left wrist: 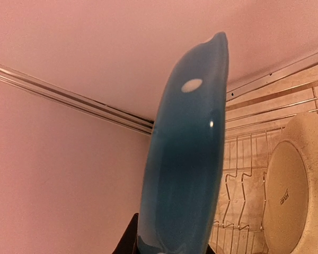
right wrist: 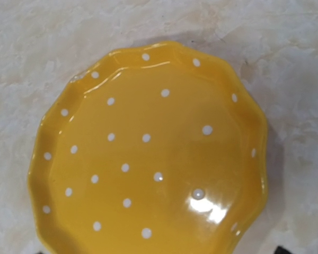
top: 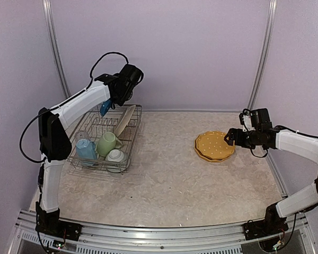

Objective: Unload the mixed dishes from the dish rack
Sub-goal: Grab the plate from the dish rack, then pass from the left arm to the right

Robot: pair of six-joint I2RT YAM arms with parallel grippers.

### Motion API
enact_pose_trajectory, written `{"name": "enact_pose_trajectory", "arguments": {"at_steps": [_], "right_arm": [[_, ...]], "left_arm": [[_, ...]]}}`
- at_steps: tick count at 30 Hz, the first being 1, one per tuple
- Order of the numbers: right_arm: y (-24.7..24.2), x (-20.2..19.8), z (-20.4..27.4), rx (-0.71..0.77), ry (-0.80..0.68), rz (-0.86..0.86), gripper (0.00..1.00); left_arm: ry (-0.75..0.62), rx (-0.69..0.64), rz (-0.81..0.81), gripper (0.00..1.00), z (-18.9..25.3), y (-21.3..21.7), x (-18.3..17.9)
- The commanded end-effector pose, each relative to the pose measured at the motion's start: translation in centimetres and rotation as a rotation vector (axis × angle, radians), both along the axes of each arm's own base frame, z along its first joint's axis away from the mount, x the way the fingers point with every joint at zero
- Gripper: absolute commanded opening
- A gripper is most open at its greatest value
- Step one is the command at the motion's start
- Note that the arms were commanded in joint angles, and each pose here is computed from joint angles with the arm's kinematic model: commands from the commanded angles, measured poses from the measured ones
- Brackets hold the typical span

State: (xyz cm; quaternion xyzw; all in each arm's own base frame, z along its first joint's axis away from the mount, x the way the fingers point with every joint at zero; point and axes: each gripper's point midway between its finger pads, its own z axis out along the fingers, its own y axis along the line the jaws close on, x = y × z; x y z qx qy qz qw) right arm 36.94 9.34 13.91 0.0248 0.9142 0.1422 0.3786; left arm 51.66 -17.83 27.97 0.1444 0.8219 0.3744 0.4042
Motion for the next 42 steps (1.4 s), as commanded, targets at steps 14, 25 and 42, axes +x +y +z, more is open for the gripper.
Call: {"name": "enact_pose_trajectory", "arguments": {"at_steps": [14, 25, 42], "right_arm": [[6.8, 0.8, 2.6, 0.046, -0.046, 0.129, 0.91], [18.6, -0.4, 7.7, 0.429, -0.146, 0.395, 0.91], [30.7, -3.2, 10.7, 0.846, -0.1, 0.658, 0.89]], "left_arm": [[0.075, -0.946, -0.137, 0.0, 9.7, 1.0, -9.9], [0.277, -1.478, -0.524, 0.0, 9.7, -2.5, -13.4], [0.608, -1.676, -0.523, 0.0, 0.7, -7.4, -13.9]]}}
